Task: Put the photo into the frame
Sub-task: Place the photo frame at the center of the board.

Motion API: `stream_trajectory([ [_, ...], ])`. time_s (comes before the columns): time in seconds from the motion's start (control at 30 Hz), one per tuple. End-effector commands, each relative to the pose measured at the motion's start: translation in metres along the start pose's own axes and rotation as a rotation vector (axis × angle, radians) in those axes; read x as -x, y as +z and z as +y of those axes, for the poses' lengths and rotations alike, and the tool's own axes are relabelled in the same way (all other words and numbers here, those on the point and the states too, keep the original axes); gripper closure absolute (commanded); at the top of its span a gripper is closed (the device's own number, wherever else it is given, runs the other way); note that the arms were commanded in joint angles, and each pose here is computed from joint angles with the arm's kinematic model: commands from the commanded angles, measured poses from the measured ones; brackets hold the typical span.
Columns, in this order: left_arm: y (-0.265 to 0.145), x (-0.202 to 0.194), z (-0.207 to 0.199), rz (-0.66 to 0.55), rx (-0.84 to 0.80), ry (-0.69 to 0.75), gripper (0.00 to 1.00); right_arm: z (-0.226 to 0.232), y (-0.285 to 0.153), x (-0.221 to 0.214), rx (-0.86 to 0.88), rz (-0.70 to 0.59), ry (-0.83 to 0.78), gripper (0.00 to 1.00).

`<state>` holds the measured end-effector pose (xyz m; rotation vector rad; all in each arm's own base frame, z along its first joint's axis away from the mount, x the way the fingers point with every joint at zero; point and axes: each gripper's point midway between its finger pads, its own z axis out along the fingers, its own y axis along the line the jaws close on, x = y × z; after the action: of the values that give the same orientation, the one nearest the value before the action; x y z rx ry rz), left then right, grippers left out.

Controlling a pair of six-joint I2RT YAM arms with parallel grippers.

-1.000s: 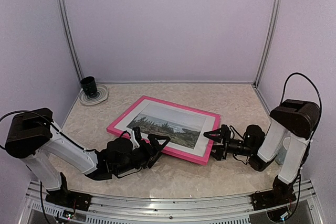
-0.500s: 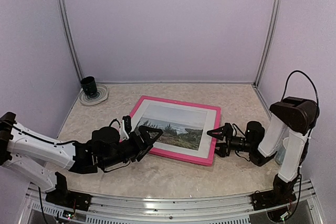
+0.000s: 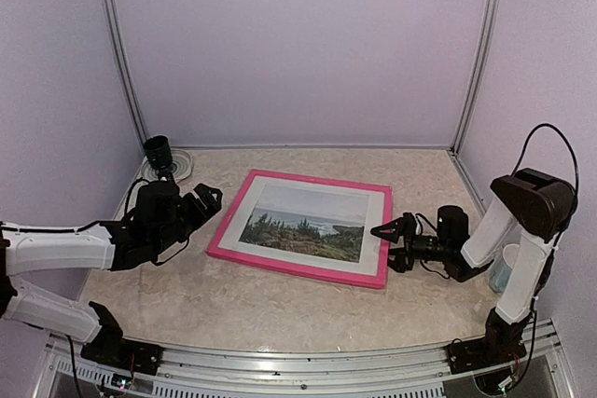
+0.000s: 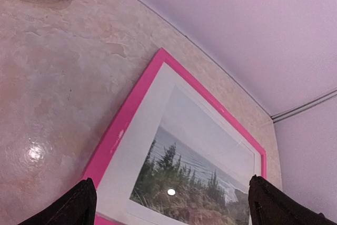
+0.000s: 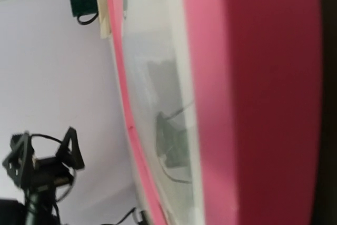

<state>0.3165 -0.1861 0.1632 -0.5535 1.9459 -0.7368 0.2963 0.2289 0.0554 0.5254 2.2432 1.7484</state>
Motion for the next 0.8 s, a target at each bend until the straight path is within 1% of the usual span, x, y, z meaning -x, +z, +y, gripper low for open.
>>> stream_trajectory([
  [0.0,0.029,0.006,0.023,0.048,0.063,0.142,0.01,0.012,-0.002,0.014,-0.039,-0.008,-0.105,0.18],
  [0.07,0.045,0.000,0.035,0.083,0.089,0.166,0.01,0.012,-0.003,0.019,-0.074,-0.012,-0.116,0.17],
  [0.2,0.070,-0.010,0.045,0.120,0.114,0.206,0.01,0.014,-0.001,0.027,-0.112,-0.016,-0.147,0.16],
  [0.33,0.087,-0.023,0.043,0.162,0.084,0.210,0.01,0.010,0.000,0.035,-0.156,-0.019,-0.160,0.15],
  [0.53,0.094,-0.045,0.037,0.234,0.029,0.204,0.01,0.001,-0.002,0.048,-0.241,-0.037,-0.183,0.13],
  [0.77,0.097,-0.071,0.034,0.302,-0.003,0.223,0.01,0.000,0.000,0.061,-0.279,-0.038,-0.198,0.11],
])
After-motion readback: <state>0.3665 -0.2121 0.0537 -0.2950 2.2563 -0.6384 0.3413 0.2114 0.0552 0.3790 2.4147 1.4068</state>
